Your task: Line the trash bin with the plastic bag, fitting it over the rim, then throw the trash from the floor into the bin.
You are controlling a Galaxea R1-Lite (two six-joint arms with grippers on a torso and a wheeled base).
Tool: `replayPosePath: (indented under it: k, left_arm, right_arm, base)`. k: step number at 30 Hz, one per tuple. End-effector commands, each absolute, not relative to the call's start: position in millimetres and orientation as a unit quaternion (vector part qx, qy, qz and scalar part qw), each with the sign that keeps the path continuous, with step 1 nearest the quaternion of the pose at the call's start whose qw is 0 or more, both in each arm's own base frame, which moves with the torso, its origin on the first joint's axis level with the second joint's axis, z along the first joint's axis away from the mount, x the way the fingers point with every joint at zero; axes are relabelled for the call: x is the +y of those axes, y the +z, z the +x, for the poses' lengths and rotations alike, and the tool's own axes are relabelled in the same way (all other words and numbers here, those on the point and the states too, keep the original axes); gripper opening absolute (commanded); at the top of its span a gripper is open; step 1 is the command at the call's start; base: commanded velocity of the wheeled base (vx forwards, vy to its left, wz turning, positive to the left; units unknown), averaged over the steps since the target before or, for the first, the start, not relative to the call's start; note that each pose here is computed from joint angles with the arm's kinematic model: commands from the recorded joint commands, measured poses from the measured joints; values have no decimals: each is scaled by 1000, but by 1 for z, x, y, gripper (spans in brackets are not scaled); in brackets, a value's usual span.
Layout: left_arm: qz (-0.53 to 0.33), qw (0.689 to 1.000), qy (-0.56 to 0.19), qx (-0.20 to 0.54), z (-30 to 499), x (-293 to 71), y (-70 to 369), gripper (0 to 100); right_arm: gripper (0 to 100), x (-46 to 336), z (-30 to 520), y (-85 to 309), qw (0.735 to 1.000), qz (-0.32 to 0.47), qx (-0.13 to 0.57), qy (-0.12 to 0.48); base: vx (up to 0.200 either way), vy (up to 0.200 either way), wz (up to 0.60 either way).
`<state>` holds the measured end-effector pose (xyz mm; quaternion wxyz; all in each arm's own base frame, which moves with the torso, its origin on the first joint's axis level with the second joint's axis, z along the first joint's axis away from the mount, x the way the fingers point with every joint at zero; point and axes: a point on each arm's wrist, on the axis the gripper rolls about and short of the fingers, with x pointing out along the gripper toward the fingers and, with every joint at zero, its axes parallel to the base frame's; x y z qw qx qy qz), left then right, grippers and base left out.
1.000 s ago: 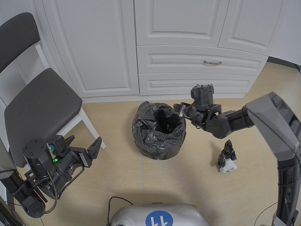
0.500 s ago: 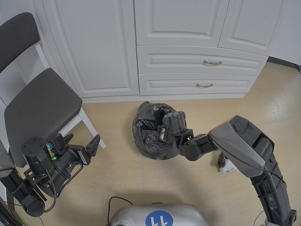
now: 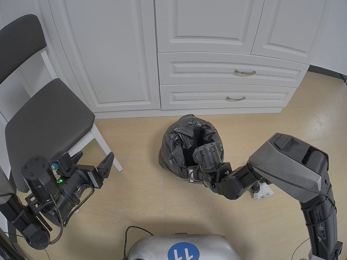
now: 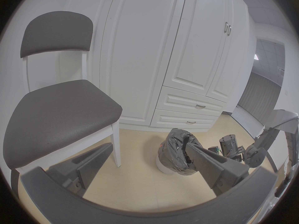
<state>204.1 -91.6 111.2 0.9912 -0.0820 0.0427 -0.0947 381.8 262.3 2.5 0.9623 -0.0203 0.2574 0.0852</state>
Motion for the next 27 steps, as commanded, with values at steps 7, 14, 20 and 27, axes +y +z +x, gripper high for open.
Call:
replayPosePath:
  k: [7, 14, 20, 27]
  left_arm:
    - [-84, 991, -95, 39, 204, -91, 113, 100]
    - [-83, 991, -99, 41, 202, -92, 113, 100]
    - [-88, 991, -99, 30, 199, -91, 118, 100]
    - [-86, 990, -109, 33, 197, -95, 117, 100]
  right_arm:
    - [100, 265, 389, 18, 971, 8, 220, 89]
    - [100, 255, 396, 52, 982, 49, 163, 85]
    - [100, 250, 404, 57, 984, 63, 151, 77]
    - [100, 252, 406, 44, 984, 51, 156, 70]
  base:
    - [0, 0, 0]
    - [0, 0, 0]
    - [0, 0, 0]
    - [0, 0, 0]
